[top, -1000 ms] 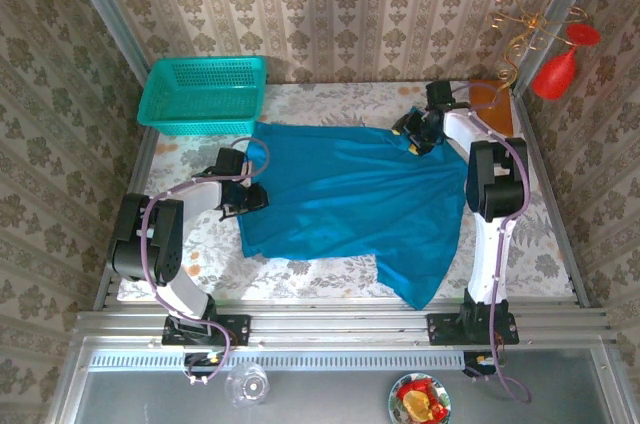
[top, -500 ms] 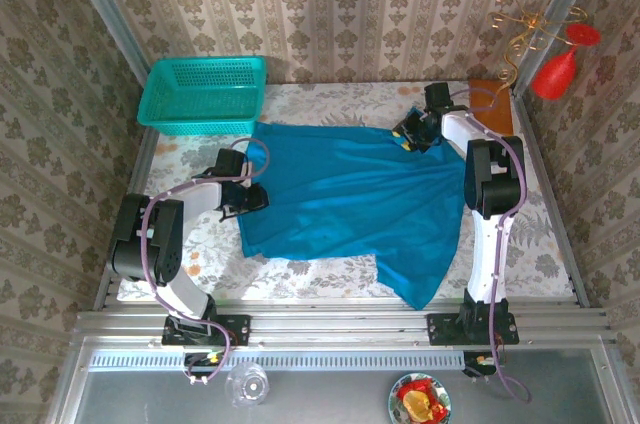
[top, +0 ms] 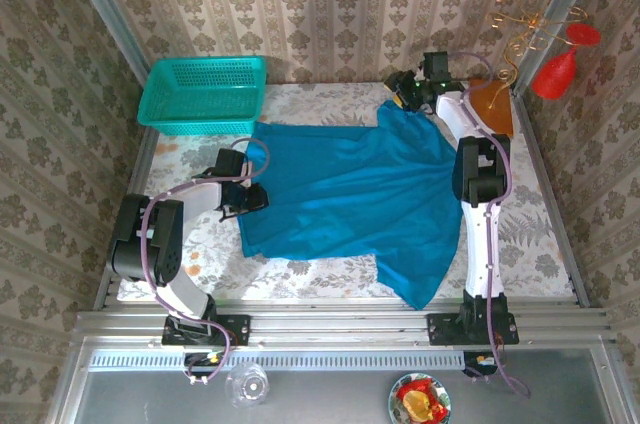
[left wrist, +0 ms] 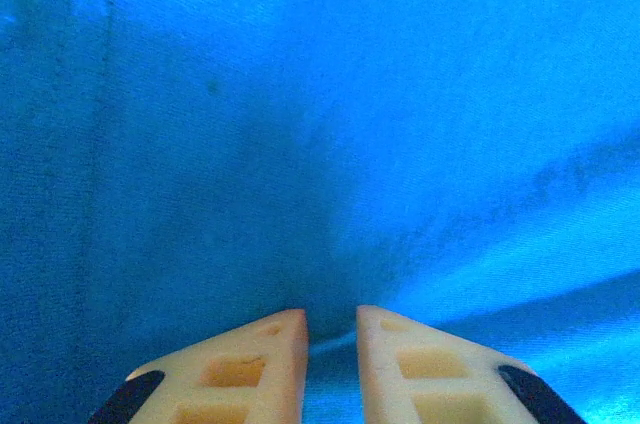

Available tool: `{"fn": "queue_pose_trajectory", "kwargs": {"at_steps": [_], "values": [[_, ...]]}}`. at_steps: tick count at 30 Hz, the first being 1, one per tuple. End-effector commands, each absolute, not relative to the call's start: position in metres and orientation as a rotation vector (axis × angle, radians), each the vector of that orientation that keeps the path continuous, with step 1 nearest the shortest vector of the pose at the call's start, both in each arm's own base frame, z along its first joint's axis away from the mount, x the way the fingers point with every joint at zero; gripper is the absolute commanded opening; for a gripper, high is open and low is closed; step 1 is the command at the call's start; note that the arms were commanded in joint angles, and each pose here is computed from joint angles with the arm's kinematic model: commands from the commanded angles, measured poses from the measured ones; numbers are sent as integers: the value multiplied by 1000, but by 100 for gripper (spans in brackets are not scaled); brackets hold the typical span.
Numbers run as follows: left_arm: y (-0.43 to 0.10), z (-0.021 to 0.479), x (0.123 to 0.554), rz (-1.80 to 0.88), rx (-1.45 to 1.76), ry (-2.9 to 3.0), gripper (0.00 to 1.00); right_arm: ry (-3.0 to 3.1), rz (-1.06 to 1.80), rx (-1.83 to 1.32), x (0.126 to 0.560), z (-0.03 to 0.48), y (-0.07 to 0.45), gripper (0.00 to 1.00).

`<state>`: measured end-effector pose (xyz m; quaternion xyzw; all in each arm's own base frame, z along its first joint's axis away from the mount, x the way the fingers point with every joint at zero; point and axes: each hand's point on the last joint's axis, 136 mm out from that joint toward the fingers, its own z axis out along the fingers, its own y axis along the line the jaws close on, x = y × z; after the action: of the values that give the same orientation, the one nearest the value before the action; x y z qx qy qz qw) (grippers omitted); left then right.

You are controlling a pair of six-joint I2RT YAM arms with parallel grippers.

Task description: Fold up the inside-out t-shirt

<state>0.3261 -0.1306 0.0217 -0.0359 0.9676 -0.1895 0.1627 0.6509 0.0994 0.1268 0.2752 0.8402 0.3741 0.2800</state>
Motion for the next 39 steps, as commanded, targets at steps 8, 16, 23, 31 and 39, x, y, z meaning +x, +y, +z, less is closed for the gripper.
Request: {"fn": "queue_pose_trajectory", "kwargs": {"at_steps": [8, 16, 23, 31, 39], "values": [[-123, 7, 302, -510, -152, 2857, 21, 2416, 766, 689, 611, 118, 75, 58], [-121, 4, 299, -494, -155, 2872, 21, 2403, 833, 749, 631, 72, 65, 68], [-111, -1, 287, -429, -187, 2889, 21, 2317, 828, 818, 668, 47, 49, 68], [-100, -1, 273, -423, -243, 2889, 21, 2236, 701, 1008, 690, 12, 0, 74], [-116, 35, 295, -549, -166, 2773, 25, 2232, 604, 927, 694, 47, -7, 77]]}}
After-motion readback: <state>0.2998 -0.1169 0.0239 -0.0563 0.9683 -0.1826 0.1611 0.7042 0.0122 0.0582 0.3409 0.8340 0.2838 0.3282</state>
